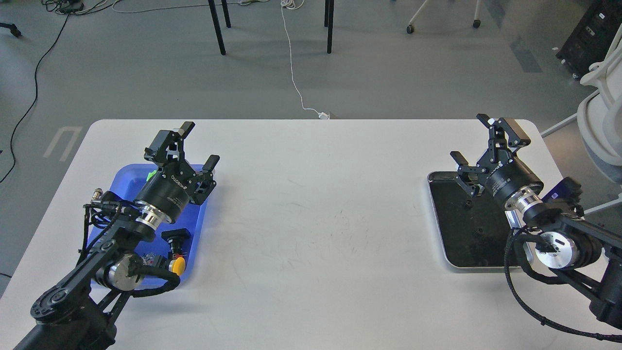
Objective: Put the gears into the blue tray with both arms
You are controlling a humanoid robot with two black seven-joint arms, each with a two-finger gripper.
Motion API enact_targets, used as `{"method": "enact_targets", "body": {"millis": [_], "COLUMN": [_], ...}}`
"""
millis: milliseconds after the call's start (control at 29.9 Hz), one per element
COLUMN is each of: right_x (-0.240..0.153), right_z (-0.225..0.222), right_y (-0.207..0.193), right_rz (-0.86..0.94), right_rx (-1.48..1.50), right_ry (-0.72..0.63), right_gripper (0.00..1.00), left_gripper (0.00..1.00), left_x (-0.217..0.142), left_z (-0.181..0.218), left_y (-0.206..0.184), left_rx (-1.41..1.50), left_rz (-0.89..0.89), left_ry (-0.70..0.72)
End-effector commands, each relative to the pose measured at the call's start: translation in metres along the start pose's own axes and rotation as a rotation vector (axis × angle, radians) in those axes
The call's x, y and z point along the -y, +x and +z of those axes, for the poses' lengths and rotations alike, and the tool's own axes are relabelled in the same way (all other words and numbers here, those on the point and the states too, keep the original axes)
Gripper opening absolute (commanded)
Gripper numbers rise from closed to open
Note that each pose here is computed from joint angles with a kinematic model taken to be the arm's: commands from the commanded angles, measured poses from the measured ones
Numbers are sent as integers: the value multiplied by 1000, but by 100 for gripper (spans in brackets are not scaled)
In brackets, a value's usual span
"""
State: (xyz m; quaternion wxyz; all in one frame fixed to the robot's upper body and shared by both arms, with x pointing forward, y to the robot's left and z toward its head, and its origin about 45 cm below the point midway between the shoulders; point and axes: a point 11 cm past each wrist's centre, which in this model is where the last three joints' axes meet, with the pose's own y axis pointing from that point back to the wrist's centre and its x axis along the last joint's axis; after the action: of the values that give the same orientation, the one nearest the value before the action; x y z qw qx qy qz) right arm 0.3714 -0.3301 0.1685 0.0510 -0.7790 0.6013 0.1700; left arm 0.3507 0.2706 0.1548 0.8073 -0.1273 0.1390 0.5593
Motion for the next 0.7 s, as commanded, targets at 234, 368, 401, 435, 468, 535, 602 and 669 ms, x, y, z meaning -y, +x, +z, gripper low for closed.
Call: {"method": "enact_targets", "body": {"millis": [234,368,401,435,468,535,602,669], "right_x": [-2,-4,-5,-5,-5,-5,-6,-12], "right_z": [-6,-2,-1,-1,0,0,-2,-13], "right_y": [5,6,7,7,7,7,7,17], "right_rz": [-11,-10,-9,-9,-7,-5,-14,-8], "right_rx": [14,11,11,11,10,9,9,-24], "right_ry": [15,3,-1,-1,-3,-3,-3,0], "right_gripper": [99,99,99,99,99,99,99,99], "left_gripper": [98,98,98,98,98,98,98,98], "left_x": [0,-3,-3,-5,-6,-7,-8,-9], "left_z": [3,10,12,14,17,22,25,26], "left_y": [3,13,17,21,23,27,30,32], "left_rx": [3,17,30,40,50,50,57,60], "left_rz": [3,35,48,52,48,53,62,66], "left_ry": [-4,-16,-17,-14,-10,-13,-15,-16]}}
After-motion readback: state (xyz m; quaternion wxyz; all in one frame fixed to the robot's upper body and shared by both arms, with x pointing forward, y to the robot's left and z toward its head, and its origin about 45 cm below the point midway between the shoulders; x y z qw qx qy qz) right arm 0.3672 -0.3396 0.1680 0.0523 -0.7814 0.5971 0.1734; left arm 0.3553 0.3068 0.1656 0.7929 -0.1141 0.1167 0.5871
